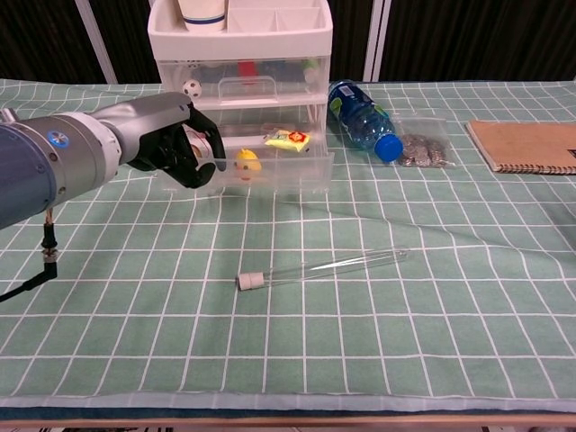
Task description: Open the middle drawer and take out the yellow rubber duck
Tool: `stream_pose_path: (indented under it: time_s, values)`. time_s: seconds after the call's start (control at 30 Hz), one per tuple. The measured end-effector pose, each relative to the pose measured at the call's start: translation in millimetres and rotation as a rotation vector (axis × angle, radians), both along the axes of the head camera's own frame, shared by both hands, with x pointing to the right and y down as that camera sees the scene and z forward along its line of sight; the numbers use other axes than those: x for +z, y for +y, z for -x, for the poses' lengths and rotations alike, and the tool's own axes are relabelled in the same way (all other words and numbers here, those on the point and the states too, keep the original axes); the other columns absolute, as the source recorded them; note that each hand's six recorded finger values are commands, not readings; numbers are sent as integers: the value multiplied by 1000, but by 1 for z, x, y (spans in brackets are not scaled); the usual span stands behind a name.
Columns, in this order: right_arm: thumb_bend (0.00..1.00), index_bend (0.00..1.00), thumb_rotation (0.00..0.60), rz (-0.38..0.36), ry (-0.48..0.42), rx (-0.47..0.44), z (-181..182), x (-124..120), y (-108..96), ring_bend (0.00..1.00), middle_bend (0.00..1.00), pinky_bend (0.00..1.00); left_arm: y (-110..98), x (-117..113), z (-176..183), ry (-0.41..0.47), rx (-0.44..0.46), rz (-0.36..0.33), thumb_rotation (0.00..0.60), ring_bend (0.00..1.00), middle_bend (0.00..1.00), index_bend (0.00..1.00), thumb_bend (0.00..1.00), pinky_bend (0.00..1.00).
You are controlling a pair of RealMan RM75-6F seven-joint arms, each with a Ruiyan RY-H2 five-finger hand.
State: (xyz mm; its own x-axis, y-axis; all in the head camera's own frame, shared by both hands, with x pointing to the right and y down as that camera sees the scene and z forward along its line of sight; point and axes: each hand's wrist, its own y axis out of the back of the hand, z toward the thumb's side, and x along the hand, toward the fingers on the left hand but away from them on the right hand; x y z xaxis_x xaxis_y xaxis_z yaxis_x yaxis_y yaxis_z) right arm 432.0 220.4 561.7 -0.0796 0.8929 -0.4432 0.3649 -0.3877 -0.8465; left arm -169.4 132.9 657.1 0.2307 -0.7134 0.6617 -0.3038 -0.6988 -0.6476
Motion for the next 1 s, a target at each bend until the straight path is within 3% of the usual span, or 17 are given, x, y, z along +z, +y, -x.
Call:
stream_pose_path:
  time_s: [0.67,0.87,1.0]
  values:
    - [26,0,600,2,-2,1,0,0,1,0,0,222,16,-9,3,35,12,36,600,998,996,478,489,1000]
    - [27,0,600,3,-2,3,0,0,1,0,0,222,21,-8,2,32,22,52,600,993,991,430,370,1000]
    - [27,0,600,4,-2,3,0,0,1,0,0,222,20,-11,1,37,30,47,600,992,990,367,224,1000]
